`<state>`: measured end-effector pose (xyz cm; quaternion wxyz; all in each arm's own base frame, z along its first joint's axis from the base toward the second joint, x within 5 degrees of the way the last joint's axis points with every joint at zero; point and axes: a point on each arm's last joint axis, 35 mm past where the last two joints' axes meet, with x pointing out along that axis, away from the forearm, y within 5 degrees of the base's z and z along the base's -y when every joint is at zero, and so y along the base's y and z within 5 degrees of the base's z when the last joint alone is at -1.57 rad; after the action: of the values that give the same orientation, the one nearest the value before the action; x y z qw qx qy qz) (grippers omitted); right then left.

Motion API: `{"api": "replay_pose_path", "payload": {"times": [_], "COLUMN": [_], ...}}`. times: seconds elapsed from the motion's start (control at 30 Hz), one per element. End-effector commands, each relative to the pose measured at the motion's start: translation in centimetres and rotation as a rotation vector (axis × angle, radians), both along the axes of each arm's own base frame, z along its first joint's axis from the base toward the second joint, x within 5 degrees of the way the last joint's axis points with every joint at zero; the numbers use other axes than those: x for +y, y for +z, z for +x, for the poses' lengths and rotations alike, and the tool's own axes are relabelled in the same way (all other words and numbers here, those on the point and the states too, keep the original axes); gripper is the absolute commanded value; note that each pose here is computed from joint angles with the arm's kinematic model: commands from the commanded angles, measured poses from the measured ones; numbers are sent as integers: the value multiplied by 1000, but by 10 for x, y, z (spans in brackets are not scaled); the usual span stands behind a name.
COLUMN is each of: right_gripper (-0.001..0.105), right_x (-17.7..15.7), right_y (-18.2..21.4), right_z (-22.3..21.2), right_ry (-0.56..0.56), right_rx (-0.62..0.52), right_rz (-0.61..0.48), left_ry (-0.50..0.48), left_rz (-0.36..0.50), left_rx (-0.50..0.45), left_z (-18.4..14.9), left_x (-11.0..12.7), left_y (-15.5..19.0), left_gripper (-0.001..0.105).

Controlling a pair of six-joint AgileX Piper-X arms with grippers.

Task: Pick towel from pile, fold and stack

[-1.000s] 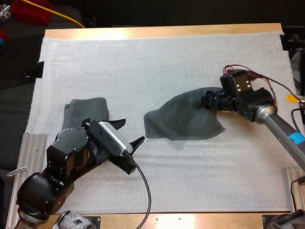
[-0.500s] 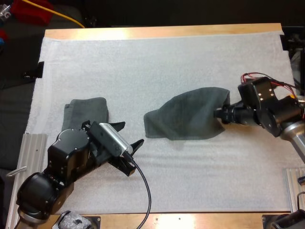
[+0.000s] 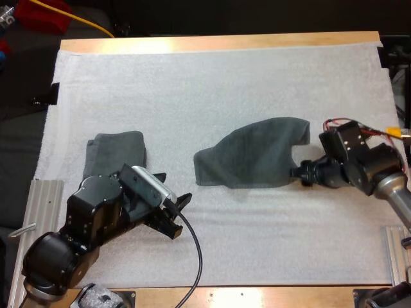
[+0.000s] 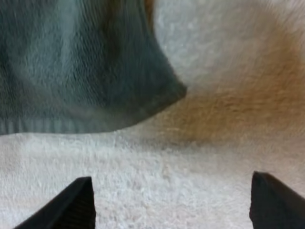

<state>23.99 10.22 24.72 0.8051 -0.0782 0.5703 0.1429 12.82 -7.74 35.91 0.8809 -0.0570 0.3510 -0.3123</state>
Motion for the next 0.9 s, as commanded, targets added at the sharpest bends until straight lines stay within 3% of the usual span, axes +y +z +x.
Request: {"api": "replay_pose_path", "payload": {"times": [0.0,0.2,0.33,0.6,0.87], "right_gripper": [65,65,65,65,65], "right_x": [0,2,7,-13,-22], "right_y": [-3,-30,-44,-78,-93], "right_z": [1,5,14,38,53], "right_ry": [-4,-68,-88,-243,-275], "right_rx": [-22,-33,-18,101,127], "right_rz": [30,71,104,224,353], "left_ry": [9,10,6,-36,-36], "left_rz": [-4,35,35,4,4], "left_rx": [24,98,105,122,122], "left_z": [-2,-7,-8,-9,-9], "left_x": [0,3,3,2,2], "left_y": [1,-6,-7,-6,-6], "left_gripper": [61,61,61,61,61]}}
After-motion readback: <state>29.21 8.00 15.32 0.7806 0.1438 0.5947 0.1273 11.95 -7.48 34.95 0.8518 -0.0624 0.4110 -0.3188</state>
